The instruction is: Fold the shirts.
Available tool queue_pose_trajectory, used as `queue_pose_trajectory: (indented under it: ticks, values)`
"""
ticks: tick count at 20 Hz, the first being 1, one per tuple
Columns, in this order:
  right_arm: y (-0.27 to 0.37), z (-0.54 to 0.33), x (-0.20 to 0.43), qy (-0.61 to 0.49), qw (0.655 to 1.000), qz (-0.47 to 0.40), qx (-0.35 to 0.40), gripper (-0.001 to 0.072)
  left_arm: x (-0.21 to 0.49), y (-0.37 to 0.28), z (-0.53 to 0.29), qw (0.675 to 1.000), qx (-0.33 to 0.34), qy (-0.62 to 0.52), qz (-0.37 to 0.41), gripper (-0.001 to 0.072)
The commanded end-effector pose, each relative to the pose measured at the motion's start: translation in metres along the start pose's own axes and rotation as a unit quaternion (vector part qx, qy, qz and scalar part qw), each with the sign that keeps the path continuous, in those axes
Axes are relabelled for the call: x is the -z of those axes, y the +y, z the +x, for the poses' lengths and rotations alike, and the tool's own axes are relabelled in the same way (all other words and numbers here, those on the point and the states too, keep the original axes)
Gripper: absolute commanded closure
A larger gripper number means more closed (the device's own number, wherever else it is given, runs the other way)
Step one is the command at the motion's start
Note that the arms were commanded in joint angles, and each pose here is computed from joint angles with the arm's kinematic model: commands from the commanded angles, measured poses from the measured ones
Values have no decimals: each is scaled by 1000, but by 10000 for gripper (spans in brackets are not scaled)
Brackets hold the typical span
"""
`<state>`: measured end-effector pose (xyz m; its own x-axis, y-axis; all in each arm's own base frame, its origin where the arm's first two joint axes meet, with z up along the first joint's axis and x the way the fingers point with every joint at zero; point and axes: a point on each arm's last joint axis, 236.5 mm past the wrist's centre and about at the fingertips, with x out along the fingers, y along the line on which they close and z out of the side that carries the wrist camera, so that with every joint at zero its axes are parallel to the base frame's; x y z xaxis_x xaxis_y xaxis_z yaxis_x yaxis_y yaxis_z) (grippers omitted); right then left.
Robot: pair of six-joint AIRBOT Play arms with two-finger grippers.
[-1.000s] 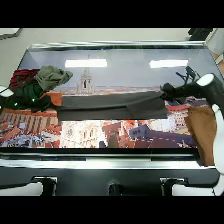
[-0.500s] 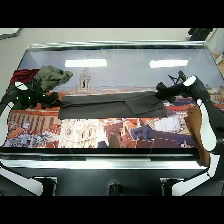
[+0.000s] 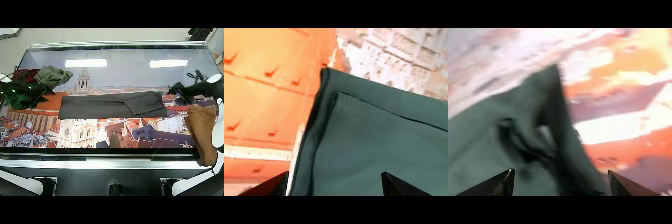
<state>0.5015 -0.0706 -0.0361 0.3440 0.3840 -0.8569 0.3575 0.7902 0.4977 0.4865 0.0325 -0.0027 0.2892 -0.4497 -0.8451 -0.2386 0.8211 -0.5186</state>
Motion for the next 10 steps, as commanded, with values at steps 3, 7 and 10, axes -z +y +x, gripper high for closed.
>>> queue_pose_trajectory:
  ticks: [3,7,10]
  values:
    - [-16,35,38,104,994,41,-19,7,-1,-41,-54,998,5,-47,45,8]
    - [20,73,58,135,990,21,-34,8,14,-91,-67,993,16,-57,100,9]
    - [45,87,65,133,991,-3,-34,99,37,-137,-54,986,31,-39,158,8]
